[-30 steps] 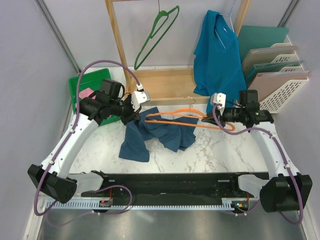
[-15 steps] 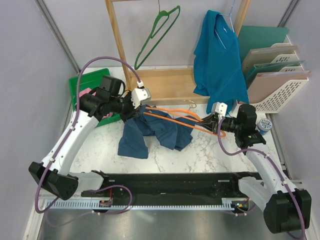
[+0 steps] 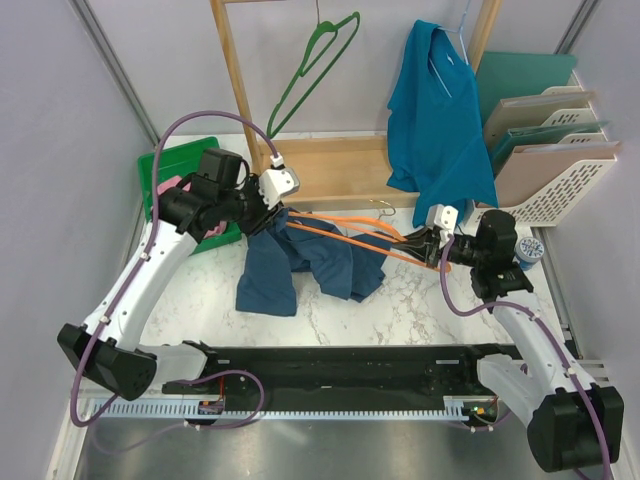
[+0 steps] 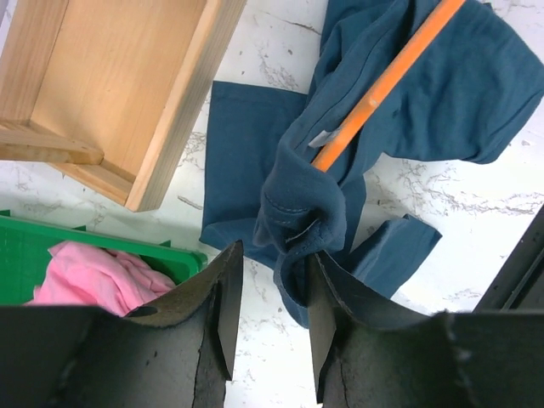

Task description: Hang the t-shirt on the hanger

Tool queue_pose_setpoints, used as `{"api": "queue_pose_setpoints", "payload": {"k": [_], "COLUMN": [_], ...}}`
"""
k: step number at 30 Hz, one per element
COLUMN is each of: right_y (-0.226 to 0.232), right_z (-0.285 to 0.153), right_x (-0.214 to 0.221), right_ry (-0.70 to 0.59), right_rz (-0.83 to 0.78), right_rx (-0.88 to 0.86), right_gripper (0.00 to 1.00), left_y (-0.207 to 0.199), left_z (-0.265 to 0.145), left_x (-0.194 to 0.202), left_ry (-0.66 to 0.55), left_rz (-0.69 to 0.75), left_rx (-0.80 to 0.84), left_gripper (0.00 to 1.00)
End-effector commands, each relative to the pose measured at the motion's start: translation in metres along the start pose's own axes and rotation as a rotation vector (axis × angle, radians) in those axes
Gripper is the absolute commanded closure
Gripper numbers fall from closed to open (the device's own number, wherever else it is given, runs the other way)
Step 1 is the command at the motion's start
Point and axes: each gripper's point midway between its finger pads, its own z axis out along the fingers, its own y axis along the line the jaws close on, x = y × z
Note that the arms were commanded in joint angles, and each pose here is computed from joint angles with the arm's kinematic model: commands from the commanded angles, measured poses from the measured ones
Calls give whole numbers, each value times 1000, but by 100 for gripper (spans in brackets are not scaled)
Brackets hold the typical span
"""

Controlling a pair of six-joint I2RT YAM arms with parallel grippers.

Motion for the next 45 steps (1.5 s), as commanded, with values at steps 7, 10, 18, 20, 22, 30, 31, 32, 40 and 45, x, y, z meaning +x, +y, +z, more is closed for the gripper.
{"api": "queue_pose_setpoints", "payload": {"k": [7,10,18,20,22,30,31,32,40,45], "right_y": [2,1,3,4,4,8,9,10,16,20], "right_z": [3,4,4,5,5,4,3,3,1,-1], "right_x": [-21,-18,-12,-12,-13,-12,-10,-10,-12,-8], "right_ry": [-71,-63,-51,-53,-54,-43,-35,-34,-35,-22], "right_rz": [-76,-69,-66,-71,-70,-103,-93,-99,-135,-161], "right_rx": [-31,-32,-41,-48,-53,-77,-80,-82,-100,-111], "right_gripper": [100,100,100,100,100,100,100,100,100,100], "left_y": [0,-2,-8,-7,-6,-26,-26,-25,-22,-35], "left_z": [-21,-30,-45,-44,-46,-28,-27,-25,-13,-7], "left_x": [-21,-24,-27,-28,-35,-54,-54,-51,-39,-39], "left_ry": [-84,-106,-131,-118,-128,-74,-71,-55,20,35], "left_rz": [-71,-107,-202,-200,-176,-102,-96,-94,-135,-180], "left_rx": [-27,-32,-57,-50,-33,70,74,70,75,151], "left_gripper": [54,45,28,33,42,65,65,64,59,60]}}
